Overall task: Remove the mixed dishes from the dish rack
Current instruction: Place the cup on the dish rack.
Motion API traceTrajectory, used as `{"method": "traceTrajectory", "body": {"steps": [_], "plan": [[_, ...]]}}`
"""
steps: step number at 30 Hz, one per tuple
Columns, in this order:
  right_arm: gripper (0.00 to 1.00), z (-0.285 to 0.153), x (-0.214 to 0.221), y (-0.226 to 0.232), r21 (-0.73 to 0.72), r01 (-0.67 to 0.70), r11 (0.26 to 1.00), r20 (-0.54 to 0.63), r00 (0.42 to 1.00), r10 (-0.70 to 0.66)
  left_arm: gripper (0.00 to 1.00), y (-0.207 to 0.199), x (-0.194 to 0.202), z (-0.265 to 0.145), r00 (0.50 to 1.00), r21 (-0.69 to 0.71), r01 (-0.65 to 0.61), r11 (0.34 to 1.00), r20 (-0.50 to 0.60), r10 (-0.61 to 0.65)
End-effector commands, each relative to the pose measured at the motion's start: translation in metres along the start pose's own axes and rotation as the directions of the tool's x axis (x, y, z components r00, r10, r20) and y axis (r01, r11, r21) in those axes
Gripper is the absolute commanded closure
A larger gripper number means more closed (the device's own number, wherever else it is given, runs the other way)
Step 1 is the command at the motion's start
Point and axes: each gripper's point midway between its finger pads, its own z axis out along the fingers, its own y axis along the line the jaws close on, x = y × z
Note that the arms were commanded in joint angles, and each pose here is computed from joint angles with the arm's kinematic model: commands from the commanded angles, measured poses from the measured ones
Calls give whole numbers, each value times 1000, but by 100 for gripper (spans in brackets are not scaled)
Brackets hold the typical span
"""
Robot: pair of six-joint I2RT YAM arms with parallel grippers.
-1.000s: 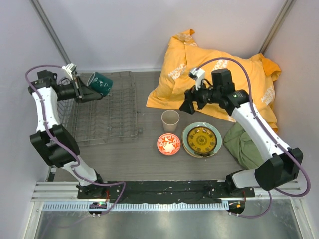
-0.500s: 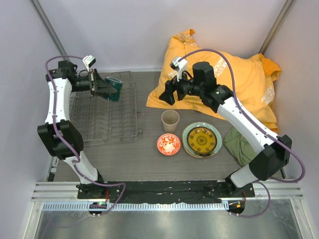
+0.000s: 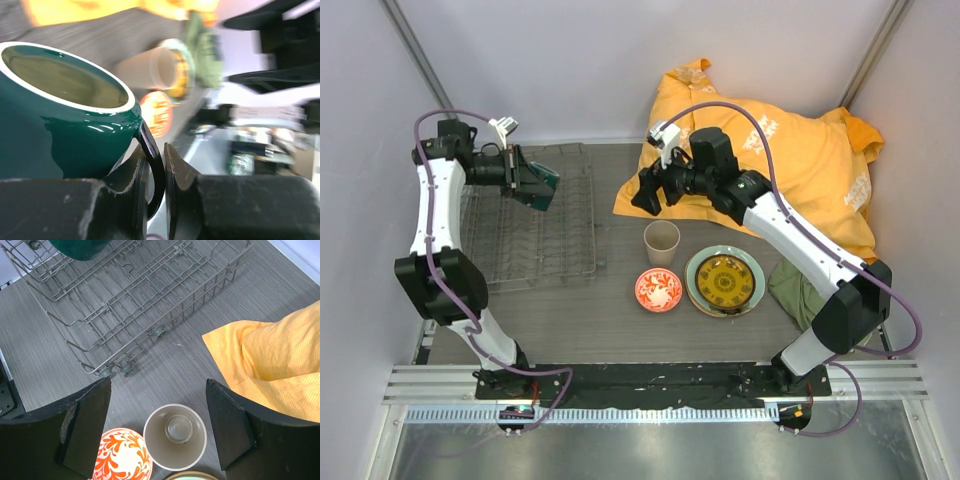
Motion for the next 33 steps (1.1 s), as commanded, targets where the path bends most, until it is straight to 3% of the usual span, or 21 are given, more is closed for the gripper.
{"method": "traceTrajectory", "body": {"steps": [1,9,16,33], "plan": [[18,-7,-9,2,11,34,999,23,999,-34,100,5,-4,-24,979,-260,-190,947,19,202],[18,-4,-7,7,6,38,999,14,999,-38,100,42,4,-41,945,-511,-324,796,-141,294],[18,2,3,9,4,42,999,-20,999,-41,100,56,8,-40,899,-601,-438,668,-279,338],[16,2,16,12,-3,52,999,-53,997,-52,97,68,28,-16,881,-515,-459,724,-372,293]]}}
